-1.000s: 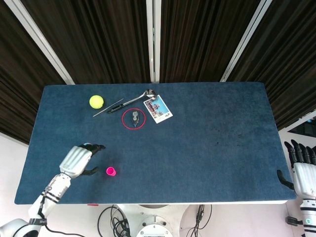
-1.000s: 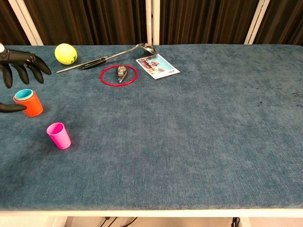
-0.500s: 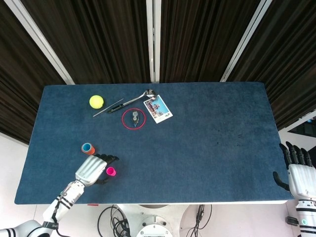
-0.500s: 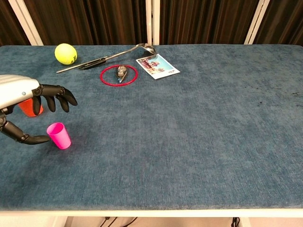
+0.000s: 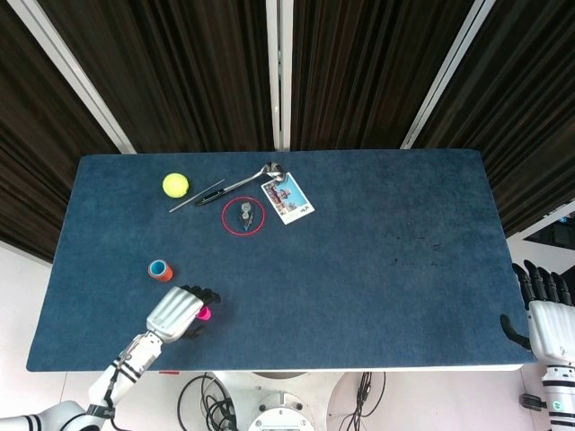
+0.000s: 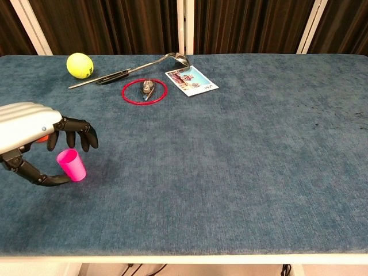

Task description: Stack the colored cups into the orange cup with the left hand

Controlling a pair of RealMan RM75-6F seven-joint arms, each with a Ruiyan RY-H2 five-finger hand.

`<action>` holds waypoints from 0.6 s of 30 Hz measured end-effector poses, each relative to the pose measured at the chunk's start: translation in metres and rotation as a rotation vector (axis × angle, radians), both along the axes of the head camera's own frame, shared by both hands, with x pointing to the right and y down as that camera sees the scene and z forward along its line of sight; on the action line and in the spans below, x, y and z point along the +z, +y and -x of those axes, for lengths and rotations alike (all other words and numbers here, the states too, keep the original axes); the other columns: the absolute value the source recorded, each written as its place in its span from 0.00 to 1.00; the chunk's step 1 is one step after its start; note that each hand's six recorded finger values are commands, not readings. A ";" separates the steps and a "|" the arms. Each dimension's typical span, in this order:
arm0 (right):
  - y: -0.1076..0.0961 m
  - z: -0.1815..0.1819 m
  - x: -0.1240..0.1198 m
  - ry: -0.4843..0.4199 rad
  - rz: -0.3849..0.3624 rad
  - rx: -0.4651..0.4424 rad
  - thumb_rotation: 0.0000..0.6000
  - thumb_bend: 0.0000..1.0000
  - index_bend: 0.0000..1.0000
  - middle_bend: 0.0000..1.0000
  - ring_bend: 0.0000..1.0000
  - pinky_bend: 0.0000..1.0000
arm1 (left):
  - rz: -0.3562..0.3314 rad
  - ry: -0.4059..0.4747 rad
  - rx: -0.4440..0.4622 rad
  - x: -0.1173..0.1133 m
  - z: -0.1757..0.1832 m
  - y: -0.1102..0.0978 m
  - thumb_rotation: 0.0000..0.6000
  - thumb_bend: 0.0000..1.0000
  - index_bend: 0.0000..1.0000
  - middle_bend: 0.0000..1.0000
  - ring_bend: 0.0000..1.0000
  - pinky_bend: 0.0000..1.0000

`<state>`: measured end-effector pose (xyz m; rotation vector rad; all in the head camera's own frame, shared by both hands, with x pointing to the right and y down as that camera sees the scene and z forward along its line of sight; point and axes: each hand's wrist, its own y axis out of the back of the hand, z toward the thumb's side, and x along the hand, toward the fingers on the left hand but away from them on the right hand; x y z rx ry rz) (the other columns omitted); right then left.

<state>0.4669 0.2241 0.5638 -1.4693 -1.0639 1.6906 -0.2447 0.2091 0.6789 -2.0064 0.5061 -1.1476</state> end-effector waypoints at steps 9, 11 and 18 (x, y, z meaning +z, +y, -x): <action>-0.001 -0.002 0.001 0.001 0.009 0.006 1.00 0.29 0.00 0.00 0.00 0.00 | 0.000 -0.006 0.003 0.004 -0.003 -0.004 1.00 0.26 0.42 0.43 0.47 0.61; -0.001 -0.002 0.000 0.001 0.008 0.007 1.00 0.29 0.00 0.00 0.00 0.00 | 0.003 -0.006 0.000 0.004 -0.004 -0.005 1.00 0.26 0.43 0.44 0.48 0.62; -0.001 -0.003 0.000 0.002 0.007 0.010 1.00 0.29 0.00 0.00 0.00 0.00 | -0.002 -0.002 -0.011 0.006 -0.004 -0.008 1.00 0.28 0.47 0.47 0.52 0.64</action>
